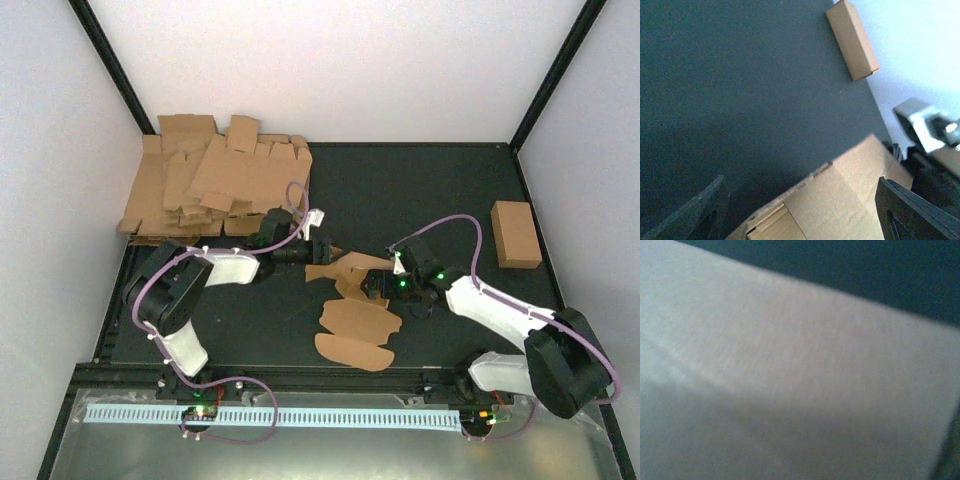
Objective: Fold the paper box
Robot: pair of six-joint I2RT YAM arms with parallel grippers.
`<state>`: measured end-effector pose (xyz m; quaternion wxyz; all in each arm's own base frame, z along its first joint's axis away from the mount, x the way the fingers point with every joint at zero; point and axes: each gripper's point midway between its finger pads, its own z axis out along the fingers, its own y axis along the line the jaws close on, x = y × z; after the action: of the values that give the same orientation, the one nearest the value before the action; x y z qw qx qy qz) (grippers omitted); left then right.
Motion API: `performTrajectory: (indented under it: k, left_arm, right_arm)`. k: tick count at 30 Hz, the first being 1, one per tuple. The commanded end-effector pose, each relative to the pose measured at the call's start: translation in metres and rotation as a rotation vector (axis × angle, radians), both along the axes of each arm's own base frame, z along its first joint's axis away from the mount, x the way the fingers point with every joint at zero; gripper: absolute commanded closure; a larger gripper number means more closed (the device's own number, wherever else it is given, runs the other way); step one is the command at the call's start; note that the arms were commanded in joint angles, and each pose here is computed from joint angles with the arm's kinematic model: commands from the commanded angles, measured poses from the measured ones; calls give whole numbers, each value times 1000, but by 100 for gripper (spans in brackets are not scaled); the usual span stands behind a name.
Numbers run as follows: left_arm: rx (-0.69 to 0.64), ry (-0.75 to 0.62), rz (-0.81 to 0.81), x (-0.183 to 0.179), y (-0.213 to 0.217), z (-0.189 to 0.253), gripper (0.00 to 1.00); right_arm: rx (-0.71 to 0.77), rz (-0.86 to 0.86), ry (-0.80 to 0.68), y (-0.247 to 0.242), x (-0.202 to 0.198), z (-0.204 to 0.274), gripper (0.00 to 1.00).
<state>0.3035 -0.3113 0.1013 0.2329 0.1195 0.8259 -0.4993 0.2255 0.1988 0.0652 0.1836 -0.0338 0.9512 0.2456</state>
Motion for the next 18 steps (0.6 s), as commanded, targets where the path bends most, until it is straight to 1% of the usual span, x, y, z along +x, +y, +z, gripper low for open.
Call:
performTrajectory:
  k: [1, 5, 8, 12, 13, 18]
  left_arm:
    - [-72, -77, -17, 24, -17, 35, 16]
    - [13, -135, 7, 40, -9, 42, 13]
    - [60, -176, 7, 49, -5, 50, 10]
    - [133, -222, 14, 54, 2, 62, 7]
    - [141, -240, 21, 54, 5, 68, 6]
    - [194, -289, 31, 34, 24, 82, 6]
  right_arm:
    - [61, 13, 34, 2, 3, 4, 0]
    - [44, 67, -3, 1, 3, 21, 1]
    - [42, 118, 24, 0, -11, 23, 0]
    - [-32, 127, 33, -15, -20, 25, 1]
    - [-50, 121, 23, -19, -20, 28, 1]
    - [-35, 99, -48, -23, -18, 54, 0]
